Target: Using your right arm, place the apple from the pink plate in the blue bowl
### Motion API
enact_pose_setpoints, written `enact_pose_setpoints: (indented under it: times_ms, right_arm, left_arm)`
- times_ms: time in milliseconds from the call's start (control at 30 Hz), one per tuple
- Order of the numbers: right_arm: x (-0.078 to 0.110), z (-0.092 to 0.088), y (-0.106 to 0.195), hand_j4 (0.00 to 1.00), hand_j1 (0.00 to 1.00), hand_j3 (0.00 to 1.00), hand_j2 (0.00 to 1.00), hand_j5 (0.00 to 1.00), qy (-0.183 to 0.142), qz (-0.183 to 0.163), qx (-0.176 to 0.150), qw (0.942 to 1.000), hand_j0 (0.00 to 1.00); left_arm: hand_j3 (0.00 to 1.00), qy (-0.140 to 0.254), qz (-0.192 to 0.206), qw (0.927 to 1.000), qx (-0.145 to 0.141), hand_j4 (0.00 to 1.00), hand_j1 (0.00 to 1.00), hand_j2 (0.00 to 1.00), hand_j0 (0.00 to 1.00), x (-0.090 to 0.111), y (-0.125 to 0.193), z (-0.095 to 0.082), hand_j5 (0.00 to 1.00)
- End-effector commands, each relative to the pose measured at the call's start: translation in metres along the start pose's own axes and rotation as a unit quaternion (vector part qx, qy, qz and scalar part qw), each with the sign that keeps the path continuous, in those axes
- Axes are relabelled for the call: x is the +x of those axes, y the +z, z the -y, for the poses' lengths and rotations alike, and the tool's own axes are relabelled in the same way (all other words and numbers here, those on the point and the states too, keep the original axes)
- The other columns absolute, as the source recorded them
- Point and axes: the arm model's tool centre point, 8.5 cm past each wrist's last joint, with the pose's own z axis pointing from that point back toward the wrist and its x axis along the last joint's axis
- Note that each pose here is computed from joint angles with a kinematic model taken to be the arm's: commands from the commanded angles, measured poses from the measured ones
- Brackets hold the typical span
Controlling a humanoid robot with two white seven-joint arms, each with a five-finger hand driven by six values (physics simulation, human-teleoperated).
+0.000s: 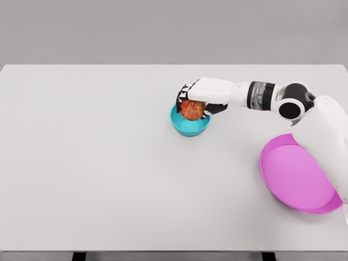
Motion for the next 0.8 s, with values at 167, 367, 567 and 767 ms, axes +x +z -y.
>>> enact_pose_setpoints:
  times_ms: [167,367,567,767]
  right_arm:
    - [0.001,0.001,-0.001,1.0,1.0,1.0,1.0,1.0,-0.002,0.002,-0.003,1.0,1.0]
    - [0.003,0.002,-0.002,1.0,1.0,1.0,1.0,1.0,0.0,0.004,-0.004,1.0,1.0]
    - [0.009,0.05,0.045,1.0,1.0,1.0,1.0,1.0,0.063,-0.009,-0.051,0.9967,1.0]
    - [-0.017,0.047,0.19,1.0,1.0,1.0,1.0,1.0,0.061,-0.117,-0.072,0.9887,1.0]
  left_arm:
    - [1.0,0.0,0.001,1.0,0.0,1.0,1.0,1.0,1.0,0.001,0.0,0.0,1.0]
    - [1.0,0.0,0.001,1.0,0.0,1.0,1.0,1.0,1.0,0.001,0.0,0.0,1.0]
    - [1.0,0.0,0.0,1.0,0.0,1.0,1.0,1.0,1.0,0.0,0.0,0.0,1.0]
    - [1.0,0.0,0.001,1.0,0.0,1.0,1.0,1.0,1.0,0.001,0.0,0.0,1.0]
